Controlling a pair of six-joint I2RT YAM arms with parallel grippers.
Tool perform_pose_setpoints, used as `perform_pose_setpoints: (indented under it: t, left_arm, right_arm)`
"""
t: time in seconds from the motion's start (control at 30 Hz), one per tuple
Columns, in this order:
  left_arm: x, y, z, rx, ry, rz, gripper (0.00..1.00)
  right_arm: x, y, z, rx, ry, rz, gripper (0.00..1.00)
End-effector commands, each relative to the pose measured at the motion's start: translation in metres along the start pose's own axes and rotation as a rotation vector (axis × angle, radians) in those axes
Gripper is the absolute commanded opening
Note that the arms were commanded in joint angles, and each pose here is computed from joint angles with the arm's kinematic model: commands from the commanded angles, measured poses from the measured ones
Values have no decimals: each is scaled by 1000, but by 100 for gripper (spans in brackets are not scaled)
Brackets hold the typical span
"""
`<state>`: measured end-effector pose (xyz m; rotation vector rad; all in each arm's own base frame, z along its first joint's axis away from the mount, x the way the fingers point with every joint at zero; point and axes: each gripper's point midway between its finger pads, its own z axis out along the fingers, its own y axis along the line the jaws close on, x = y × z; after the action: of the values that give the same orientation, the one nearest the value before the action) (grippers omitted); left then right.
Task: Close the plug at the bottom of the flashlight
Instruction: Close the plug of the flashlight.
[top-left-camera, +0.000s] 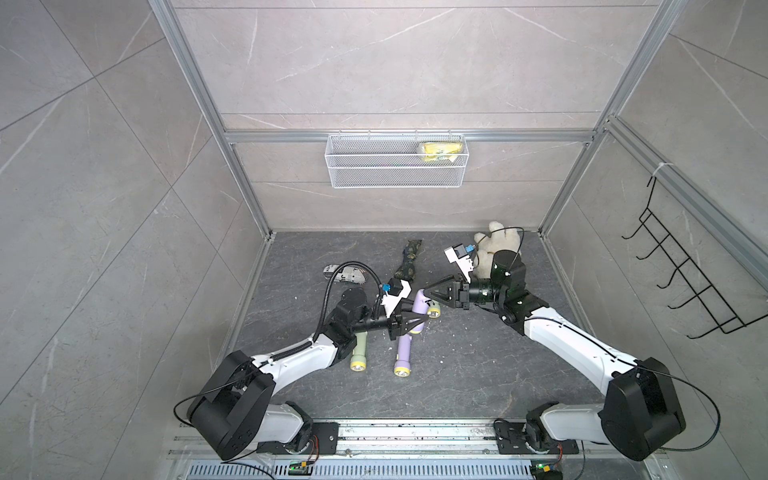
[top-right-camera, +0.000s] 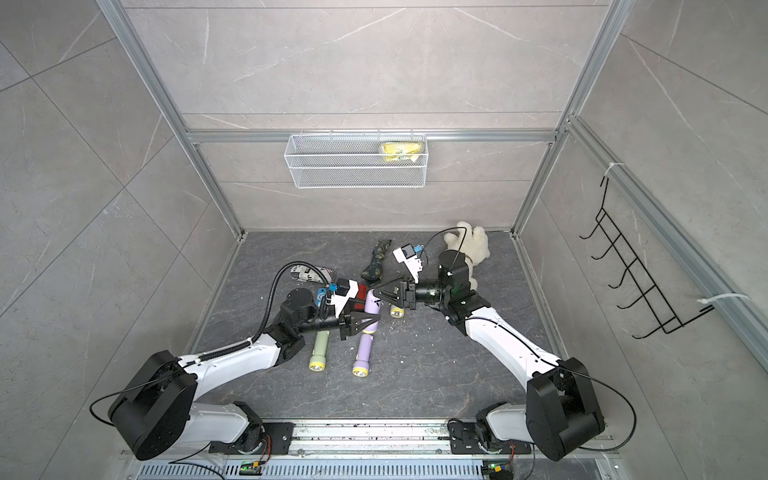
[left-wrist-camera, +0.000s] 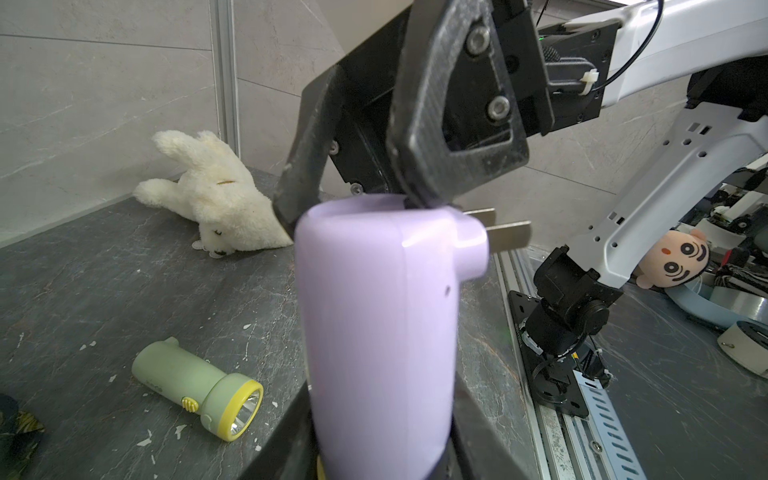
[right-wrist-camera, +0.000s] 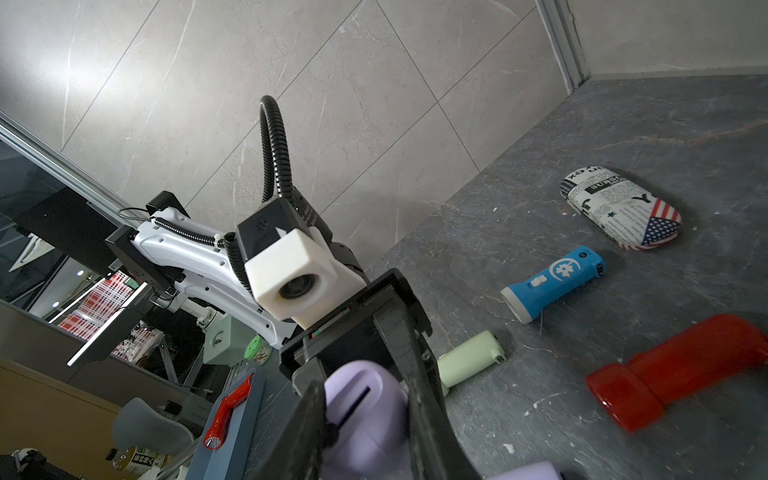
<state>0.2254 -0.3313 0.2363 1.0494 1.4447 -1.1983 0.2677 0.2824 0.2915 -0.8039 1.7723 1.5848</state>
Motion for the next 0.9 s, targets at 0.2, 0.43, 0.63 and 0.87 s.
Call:
perform_pose_setpoints:
  t: [0.2,0.43,0.63,0.87]
  left_arm:
    - [-86,-42,-9,87,-183,291,0]
    - [-95,-44,-13,65,-199,353,0]
    - [-100,-38,-17,4,-211,411,0]
    - [-104,-34,-18,-31,-218,435,0]
  right_arm:
    - [25,-5,18,-20,65,35,35]
    - [34,-6,25,-32,86,48,34]
    - [50,-12,31,-33,120,88,31]
    - [55,-14,31,-28,142,89,25]
